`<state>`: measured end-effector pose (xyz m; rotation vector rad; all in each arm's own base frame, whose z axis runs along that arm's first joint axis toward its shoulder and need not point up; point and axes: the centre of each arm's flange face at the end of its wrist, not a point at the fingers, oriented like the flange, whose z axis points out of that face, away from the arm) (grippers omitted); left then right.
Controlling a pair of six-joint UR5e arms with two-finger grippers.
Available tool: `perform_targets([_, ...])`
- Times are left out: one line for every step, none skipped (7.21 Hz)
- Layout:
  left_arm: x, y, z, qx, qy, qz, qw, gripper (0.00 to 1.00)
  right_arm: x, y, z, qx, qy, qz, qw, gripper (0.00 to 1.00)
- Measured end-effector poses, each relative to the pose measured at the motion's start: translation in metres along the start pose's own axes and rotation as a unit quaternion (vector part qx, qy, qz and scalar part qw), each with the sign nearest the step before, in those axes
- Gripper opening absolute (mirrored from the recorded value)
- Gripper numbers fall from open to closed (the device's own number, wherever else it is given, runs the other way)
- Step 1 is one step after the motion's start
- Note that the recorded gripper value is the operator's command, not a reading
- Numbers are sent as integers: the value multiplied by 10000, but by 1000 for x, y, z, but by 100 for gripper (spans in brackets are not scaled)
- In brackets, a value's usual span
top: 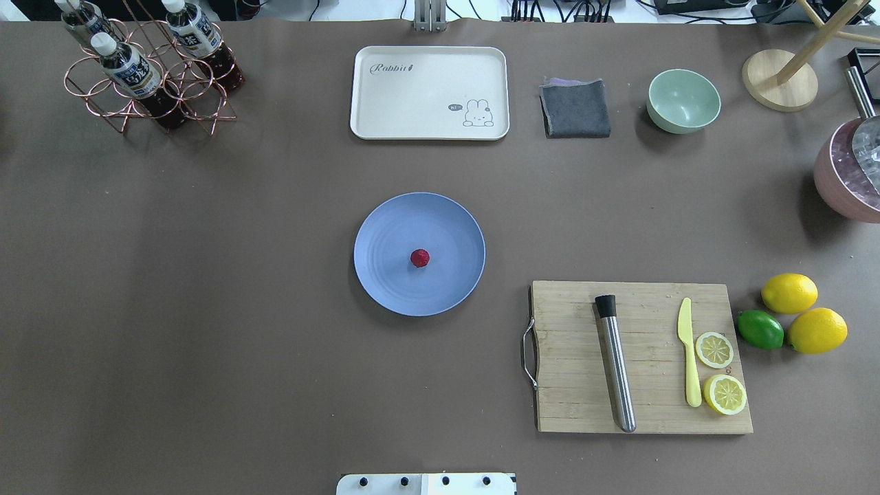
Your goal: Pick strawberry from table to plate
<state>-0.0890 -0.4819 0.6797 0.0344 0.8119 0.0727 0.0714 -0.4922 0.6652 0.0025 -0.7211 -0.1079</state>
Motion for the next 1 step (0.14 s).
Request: perform_targets([-3,6,3,-30,10,-31,10000,98,2,4,3,-27,-12,21,10000,100])
